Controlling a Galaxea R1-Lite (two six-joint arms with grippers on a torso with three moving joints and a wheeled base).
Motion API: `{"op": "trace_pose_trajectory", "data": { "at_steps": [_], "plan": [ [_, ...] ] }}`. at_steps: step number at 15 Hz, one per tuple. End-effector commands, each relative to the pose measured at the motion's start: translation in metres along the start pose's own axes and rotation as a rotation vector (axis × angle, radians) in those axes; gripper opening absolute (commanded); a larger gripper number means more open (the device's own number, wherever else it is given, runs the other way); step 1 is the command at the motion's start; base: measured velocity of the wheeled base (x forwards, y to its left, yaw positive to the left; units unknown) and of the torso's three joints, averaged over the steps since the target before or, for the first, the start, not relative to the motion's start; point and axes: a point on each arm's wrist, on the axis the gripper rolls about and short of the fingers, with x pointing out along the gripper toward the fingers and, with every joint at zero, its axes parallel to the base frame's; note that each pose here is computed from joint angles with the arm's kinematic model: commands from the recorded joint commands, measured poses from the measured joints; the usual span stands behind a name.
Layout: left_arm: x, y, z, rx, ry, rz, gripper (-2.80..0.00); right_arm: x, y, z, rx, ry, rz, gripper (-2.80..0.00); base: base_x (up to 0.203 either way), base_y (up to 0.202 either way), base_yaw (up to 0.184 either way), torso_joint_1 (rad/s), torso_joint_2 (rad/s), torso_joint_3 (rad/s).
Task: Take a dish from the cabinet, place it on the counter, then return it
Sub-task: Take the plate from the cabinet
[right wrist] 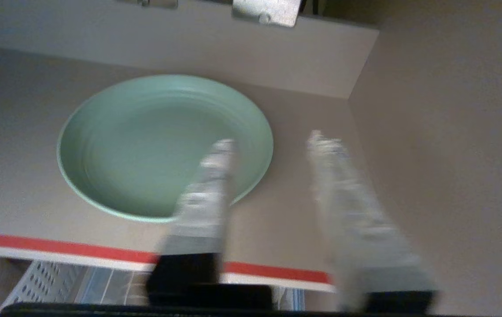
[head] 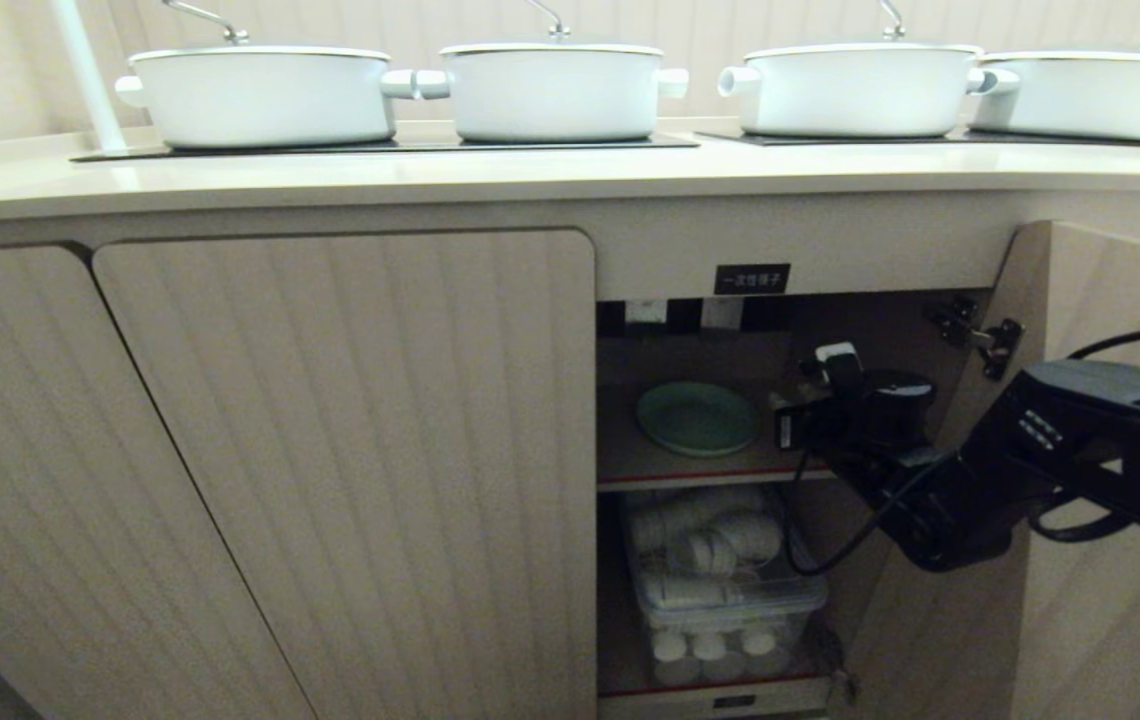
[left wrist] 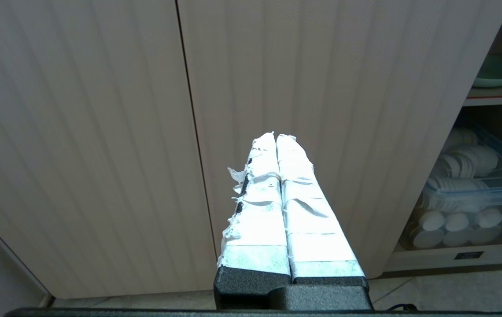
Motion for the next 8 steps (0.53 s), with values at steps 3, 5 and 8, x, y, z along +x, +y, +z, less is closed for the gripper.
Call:
{"op": "trace_pose_trajectory", "data": {
  "at_steps": [3,5,8],
  "plan": [
    [0.0,0.0,0.0,0.0,-0.001,0.001,-2.8,0.0005,0.0015,-0.0006,-0.002,-0.015,0.02,0.0,0.0,0.0,0.0,0.0,0.0,0.0],
    [0.0,0.0,0.0,0.0,-0.001,0.001,-2.8,0.0009,0.0017,-0.0026,-0.004,-0.011,0.02,0.0,0.0,0.0,0.0,0.0,0.0,0.0],
    [0.0,0.0,0.0,0.0,-0.001,0.001,-2.8,0.0013,0.0012,-0.003,-0.001,-0.009,0.02,0.0,0.0,0.0,0.0,0.0,0.0,0.0]
  ]
}}
